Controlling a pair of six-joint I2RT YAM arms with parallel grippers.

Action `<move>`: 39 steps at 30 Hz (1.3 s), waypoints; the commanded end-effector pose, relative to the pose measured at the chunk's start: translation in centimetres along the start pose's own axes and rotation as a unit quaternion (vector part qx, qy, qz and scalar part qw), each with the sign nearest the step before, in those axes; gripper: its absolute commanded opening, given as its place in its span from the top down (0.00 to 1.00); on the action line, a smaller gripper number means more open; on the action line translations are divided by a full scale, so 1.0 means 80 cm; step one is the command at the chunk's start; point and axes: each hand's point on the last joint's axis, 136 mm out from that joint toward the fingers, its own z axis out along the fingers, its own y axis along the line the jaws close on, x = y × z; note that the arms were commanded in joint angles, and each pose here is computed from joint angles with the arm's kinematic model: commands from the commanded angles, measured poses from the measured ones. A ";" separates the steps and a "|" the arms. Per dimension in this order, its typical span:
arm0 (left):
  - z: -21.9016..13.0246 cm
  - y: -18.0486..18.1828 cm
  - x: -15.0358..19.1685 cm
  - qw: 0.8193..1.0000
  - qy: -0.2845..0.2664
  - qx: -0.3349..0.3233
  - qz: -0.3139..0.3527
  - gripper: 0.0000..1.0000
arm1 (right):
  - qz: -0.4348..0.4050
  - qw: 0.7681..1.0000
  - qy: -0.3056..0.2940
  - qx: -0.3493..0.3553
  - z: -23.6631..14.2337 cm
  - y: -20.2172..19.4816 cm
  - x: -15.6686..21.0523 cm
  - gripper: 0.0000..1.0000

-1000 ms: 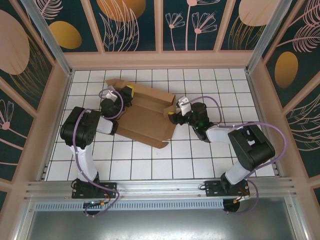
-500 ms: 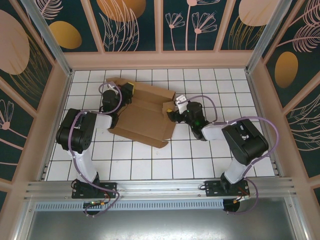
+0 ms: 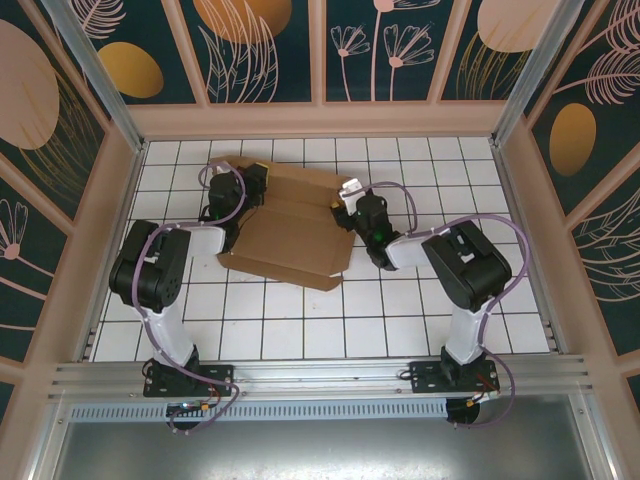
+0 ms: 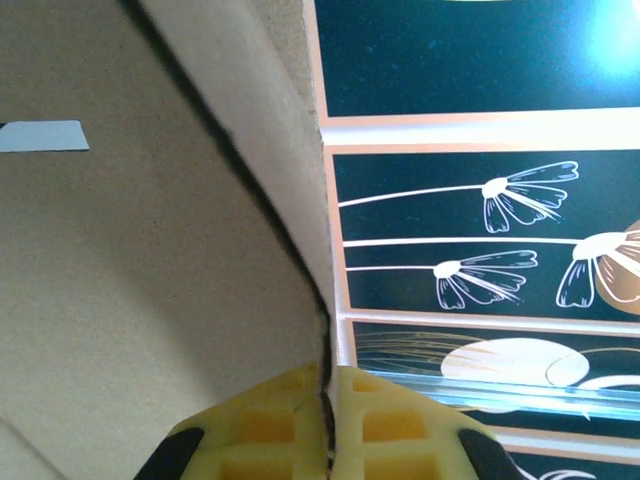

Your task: Fold the paper box

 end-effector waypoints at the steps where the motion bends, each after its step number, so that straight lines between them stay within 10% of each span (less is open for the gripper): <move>1: -0.007 0.026 0.003 0.998 -0.013 -0.056 0.002 1.00 | 0.001 0.999 -0.026 0.030 0.011 -0.016 -0.022 0.41; 26: -0.020 0.035 0.038 0.992 -0.033 -0.111 -0.045 1.00 | 0.010 0.984 0.072 0.163 0.064 -0.058 0.017 0.97; 36: -0.010 0.034 0.048 0.992 -0.018 -0.114 -0.049 1.00 | -0.004 0.976 0.109 0.186 0.074 -0.052 0.038 1.00; 39: -0.013 0.021 0.048 0.994 -0.015 -0.103 -0.030 0.83 | -0.004 0.982 0.102 0.156 0.065 -0.051 0.033 1.00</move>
